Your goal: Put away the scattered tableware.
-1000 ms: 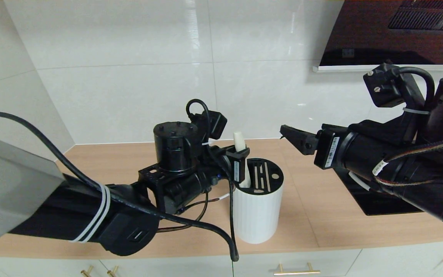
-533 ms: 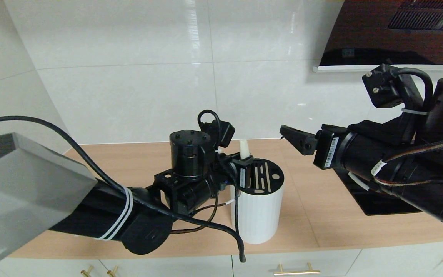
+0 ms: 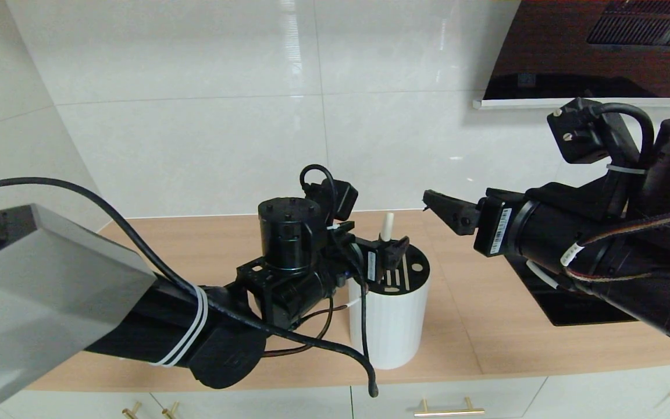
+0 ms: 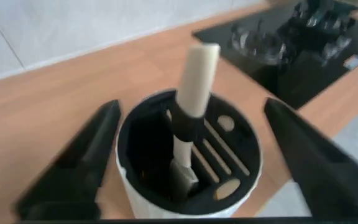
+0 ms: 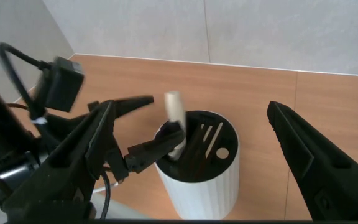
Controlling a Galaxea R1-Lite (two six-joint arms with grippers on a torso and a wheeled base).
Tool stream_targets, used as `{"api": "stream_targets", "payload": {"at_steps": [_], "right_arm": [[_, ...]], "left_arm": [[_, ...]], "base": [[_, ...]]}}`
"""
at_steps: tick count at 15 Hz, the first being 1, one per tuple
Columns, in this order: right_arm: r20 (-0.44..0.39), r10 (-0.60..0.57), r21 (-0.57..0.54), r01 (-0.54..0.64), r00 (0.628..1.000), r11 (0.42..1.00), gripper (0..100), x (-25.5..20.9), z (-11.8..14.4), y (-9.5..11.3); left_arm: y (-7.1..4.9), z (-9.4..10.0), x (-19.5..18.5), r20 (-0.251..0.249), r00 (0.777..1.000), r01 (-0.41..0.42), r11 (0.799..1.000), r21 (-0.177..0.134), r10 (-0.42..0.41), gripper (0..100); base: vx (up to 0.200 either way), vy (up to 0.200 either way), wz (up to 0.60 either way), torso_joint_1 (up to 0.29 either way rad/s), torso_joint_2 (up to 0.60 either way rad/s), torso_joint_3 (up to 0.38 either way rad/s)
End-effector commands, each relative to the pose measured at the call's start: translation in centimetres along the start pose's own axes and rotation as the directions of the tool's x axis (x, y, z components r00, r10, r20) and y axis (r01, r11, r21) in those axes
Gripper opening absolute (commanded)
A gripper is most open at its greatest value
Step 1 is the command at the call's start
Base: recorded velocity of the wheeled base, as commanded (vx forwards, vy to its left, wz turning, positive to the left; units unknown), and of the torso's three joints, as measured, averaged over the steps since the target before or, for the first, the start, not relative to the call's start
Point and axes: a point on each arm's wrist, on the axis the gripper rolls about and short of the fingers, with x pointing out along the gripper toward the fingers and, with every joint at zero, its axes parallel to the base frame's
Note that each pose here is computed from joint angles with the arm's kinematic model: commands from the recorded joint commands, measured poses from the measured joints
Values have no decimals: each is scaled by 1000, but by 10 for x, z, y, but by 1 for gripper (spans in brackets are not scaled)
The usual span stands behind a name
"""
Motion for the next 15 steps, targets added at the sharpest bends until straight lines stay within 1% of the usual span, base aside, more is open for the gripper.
{"api": "stream_targets", "payload": {"at_steps": [1,2,3,4,5,6,7,8,9,10,11,12,13,14,15], "right_arm": [[0,0,0,0,1000,1000,100,0,0,0],[0,0,0,0,1000,1000,100,0,0,0],[9,0,3,0,1000,1000,100,-1,2,0],[35,-12,10,12,999,1000,100,-8,10,-4],[65,-44,18,43,997,999,100,-15,17,-13],[96,-78,24,76,992,997,100,-25,25,-25],[96,-78,24,76,992,997,100,-25,25,-25],[143,-105,15,104,984,994,100,-50,33,-38],[154,-124,-33,130,980,991,100,-67,31,-46],[160,-161,-78,175,974,982,100,-85,25,-59],[163,-221,-86,236,962,968,100,-97,20,-76],[170,-255,-87,272,952,958,100,-109,16,-88],[206,-276,-86,298,939,951,100,-132,13,-100],[225,-299,-88,325,927,941,100,-152,7,-106],[247,-336,-89,367,909,926,100,-174,0,-109]], "left_arm": [[0,4,-1,17,1000,-8,1000,-2,8,100],[0,4,-2,22,1000,-11,1000,-3,11,100],[0,15,-7,74,997,-26,1000,-13,27,100],[0,36,-19,158,986,-40,999,-35,45,100],[0,54,-33,222,973,-46,997,-62,59,100],[1,71,-53,281,957,-40,994,-101,67,100],[1,71,-53,281,957,-40,994,-101,67,100],[2,93,-96,351,934,-26,993,-117,66,100],[4,101,-124,384,919,-52,993,-110,91,100],[6,107,-154,409,904,-84,990,-111,122,100],[13,112,-184,443,882,-115,985,-129,161,100],[25,112,-212,472,856,-164,976,-144,213,100],[40,107,-246,481,825,-251,955,-156,296,100],[45,99,-273,466,813,-311,937,-161,350,100],[45,84,-307,450,809,-344,925,-161,379,100]], "base": [[0,0,0,0,0,0],[0,0,0,0,0,0],[0,0,0,0,0,0],[0,0,0,0,0,0],[0,0,0,0,0,0],[0,0,0,0,0,0],[0,0,0,0,0,0],[0,0,0,0,0,0],[0,0,0,0,0,0],[0,0,0,0,0,0],[0,0,0,0,0,0],[0,0,0,0,0,0],[0,0,0,0,0,0],[0,0,0,0,0,0],[0,0,0,0,0,0]]}}
